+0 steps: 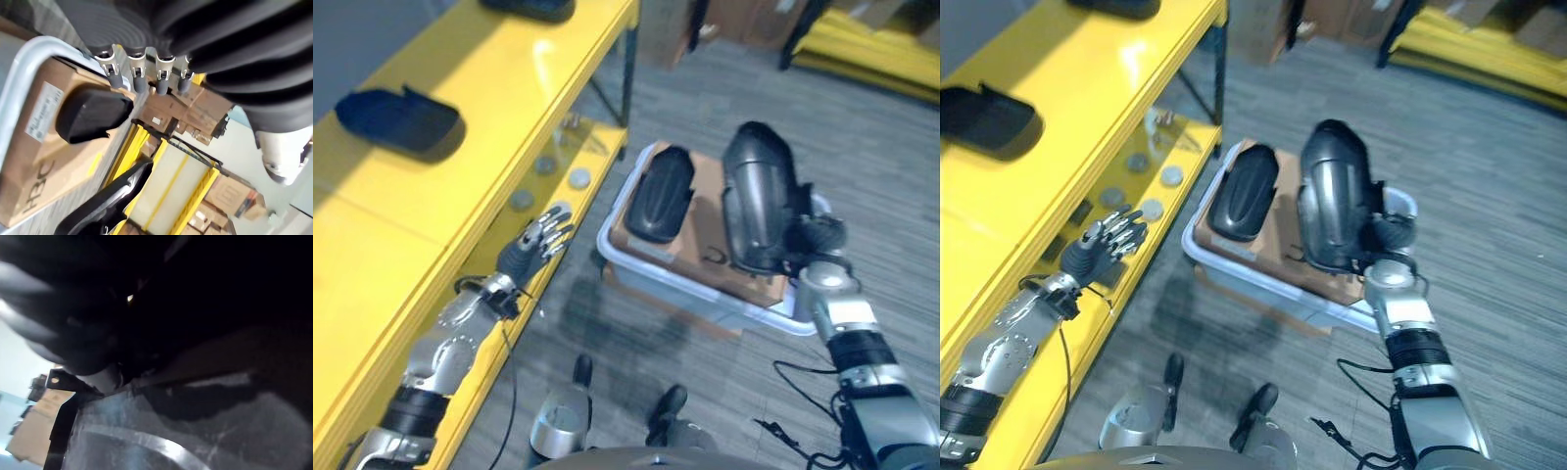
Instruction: Move parts from the plastic box to the shelf.
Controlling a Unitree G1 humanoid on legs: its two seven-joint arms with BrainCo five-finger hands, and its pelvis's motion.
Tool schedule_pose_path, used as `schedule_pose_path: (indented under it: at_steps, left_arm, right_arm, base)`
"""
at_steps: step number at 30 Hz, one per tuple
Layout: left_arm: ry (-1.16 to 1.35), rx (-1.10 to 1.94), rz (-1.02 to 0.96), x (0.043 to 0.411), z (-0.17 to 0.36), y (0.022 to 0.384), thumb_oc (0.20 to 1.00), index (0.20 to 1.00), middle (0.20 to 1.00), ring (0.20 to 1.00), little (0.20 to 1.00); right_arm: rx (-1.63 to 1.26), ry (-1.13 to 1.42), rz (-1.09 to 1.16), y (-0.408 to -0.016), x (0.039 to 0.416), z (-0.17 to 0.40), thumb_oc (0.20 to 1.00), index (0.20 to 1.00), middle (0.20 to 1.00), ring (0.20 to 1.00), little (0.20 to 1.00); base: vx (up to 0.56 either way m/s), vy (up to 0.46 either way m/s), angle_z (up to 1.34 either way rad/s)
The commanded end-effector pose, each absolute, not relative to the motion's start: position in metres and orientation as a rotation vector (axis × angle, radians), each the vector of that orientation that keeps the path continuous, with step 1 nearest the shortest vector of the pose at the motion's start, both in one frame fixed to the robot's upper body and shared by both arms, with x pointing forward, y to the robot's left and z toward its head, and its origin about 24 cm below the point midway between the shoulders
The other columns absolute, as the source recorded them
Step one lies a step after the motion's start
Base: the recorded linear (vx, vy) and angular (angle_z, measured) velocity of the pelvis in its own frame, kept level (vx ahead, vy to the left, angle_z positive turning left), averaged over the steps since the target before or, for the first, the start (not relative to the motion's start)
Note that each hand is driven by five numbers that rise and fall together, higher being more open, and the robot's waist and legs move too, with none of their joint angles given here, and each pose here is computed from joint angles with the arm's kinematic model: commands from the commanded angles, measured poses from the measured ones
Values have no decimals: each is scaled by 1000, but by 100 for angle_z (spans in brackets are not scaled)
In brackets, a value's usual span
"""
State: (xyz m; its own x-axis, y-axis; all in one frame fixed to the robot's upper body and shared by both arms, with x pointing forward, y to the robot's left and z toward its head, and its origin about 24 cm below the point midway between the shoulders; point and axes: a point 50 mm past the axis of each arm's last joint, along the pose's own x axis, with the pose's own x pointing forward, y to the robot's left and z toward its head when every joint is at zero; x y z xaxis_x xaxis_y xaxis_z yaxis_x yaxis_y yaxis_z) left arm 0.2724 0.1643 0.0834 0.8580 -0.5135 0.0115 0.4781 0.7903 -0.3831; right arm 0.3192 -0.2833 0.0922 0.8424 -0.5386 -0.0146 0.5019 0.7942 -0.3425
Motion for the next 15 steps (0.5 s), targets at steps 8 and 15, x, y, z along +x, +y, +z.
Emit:
schedule_pose_path:
  at_steps: [8, 15]
  left_arm:
    - [339, -452, -593, 297, 59, 77, 1000, 1000, 1000, 1000, 1000]
    - [461, -413, -594, 302, 48, 40, 1000, 1000, 1000, 1000, 1000]
  right_arm:
    - [-452, 77, -338, -230, 341, 91, 200, 200, 200, 200, 200]
    - [-446, 78, -191, -184, 349, 83, 200, 200, 200, 200, 200]
  base:
    - [42, 18, -18]
    - [1, -16, -17]
